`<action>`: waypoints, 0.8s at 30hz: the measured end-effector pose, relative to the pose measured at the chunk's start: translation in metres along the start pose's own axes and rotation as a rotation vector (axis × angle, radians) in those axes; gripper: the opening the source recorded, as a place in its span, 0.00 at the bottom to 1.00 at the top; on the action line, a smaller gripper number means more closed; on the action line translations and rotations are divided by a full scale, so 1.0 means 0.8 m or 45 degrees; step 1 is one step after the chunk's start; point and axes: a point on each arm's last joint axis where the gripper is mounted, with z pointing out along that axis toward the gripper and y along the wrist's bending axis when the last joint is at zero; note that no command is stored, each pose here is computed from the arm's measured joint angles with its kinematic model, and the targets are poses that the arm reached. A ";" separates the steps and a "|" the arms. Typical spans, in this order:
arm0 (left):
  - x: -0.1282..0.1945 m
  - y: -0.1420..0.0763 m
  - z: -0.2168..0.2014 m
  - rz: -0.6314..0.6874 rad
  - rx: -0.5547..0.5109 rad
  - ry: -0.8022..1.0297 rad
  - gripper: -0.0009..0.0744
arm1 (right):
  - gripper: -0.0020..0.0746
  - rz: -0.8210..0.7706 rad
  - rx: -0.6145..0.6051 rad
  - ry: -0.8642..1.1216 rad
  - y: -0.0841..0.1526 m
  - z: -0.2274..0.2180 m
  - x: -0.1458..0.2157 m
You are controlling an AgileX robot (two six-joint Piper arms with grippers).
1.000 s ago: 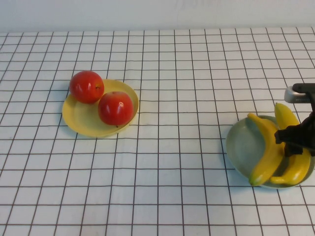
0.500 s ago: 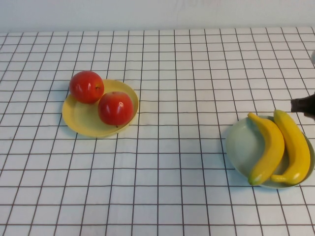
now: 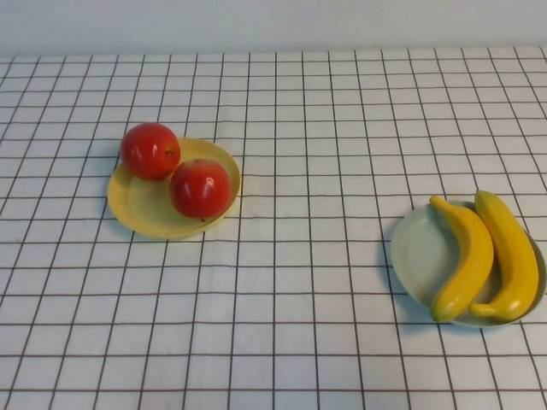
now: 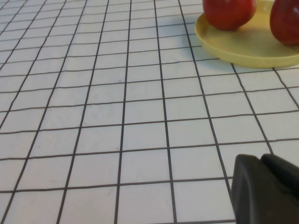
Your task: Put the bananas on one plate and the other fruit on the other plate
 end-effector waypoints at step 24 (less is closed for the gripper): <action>0.000 0.000 0.000 0.000 0.000 0.000 0.01 | 0.01 -0.123 0.120 -0.226 -0.028 -0.071 0.141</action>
